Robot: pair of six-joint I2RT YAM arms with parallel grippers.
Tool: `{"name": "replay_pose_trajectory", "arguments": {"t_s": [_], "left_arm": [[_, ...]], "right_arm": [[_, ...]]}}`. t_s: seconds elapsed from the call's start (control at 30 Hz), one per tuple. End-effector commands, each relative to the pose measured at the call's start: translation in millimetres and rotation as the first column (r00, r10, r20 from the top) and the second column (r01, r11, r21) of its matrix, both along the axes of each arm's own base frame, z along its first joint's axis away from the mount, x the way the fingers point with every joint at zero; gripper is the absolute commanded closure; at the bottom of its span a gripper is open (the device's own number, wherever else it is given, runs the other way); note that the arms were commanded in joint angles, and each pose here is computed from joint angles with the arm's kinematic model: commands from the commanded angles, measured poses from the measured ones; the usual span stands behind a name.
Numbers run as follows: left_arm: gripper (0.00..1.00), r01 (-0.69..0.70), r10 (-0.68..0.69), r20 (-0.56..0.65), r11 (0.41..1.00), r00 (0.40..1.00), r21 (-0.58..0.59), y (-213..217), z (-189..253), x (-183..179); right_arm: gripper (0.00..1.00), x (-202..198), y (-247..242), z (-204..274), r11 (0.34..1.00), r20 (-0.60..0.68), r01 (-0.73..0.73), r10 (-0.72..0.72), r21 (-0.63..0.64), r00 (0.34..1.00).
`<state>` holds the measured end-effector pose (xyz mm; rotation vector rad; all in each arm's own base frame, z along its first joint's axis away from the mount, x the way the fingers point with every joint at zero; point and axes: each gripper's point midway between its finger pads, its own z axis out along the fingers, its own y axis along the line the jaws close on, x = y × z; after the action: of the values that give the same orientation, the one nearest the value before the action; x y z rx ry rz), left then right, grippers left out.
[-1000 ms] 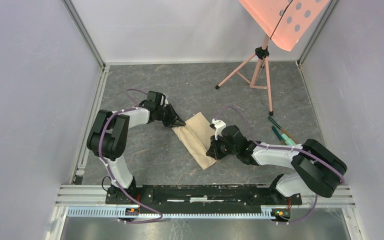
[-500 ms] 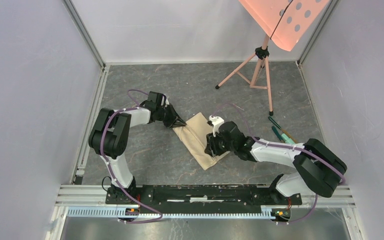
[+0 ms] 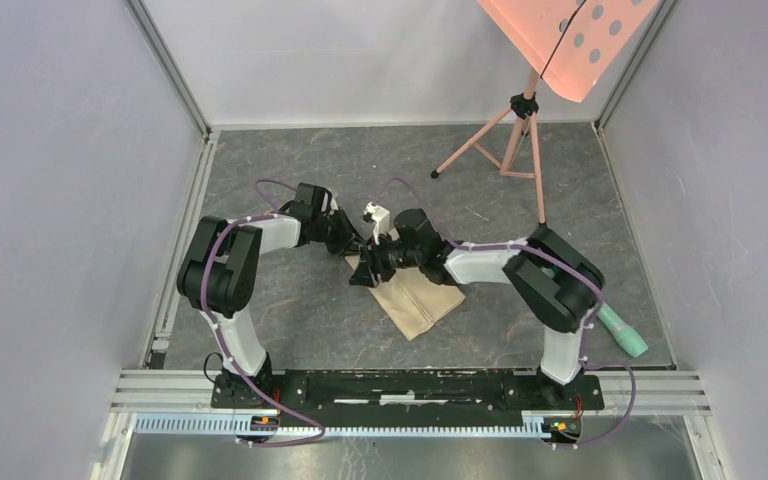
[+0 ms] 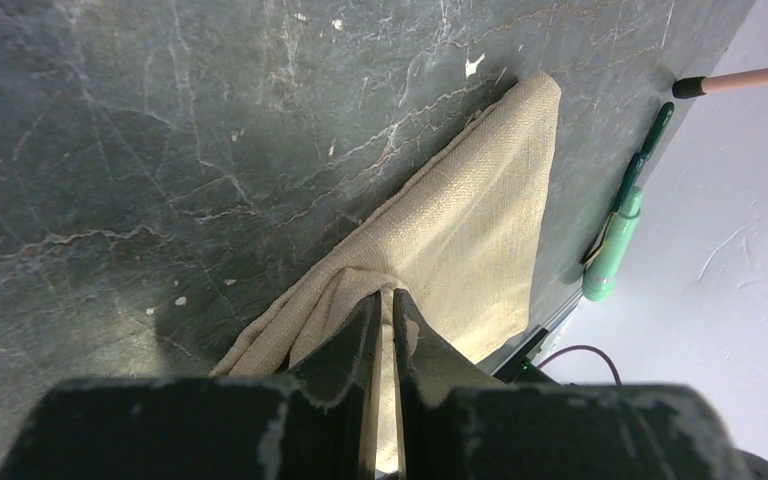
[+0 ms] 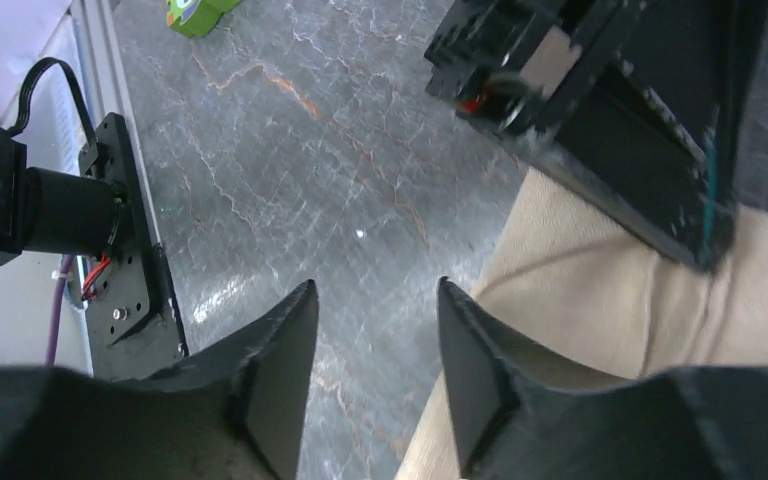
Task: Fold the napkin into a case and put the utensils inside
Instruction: Smooth out the 2/3-rectangle-folded napkin at the center of the board.
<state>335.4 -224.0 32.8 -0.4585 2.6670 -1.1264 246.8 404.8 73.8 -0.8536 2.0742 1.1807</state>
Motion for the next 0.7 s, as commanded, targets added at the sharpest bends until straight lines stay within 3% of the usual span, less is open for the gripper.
{"name": "replay_pose_trajectory", "arguments": {"t_s": [0.0, 0.2, 0.33, 0.67], "left_arm": [[0.85, 0.038, -0.038, 0.045, 0.999, 0.998, 0.013, 1.9, 4.6, 4.4], [0.85, 0.036, -0.036, 0.03, 0.999, 0.999, 0.019, 3.4, -2.7, 3.5], [0.85, 0.032, -0.033, 0.022, 0.999, 0.999, 0.029, 5.4, -7.1, 2.4], [0.85, 0.036, -0.037, 0.012, 0.998, 0.999, 0.045, 7.4, -14.4, 1.3]], "right_arm": [[0.51, 9.8, 27.8, 10.4, 0.987, -0.023, -0.104, 0.108, 0.121, 0.994], [0.52, 10.5, 20.5, -38.4, 0.996, -0.145, -0.073, 0.079, 0.047, 0.986], [0.52, -11.3, 2.5, -54.8, 0.998, -0.236, -0.056, 0.063, 0.035, 0.97], [0.47, -70.9, -40.9, -19.1, 0.986, -0.271, -0.053, 0.095, 0.159, 0.958]]}}
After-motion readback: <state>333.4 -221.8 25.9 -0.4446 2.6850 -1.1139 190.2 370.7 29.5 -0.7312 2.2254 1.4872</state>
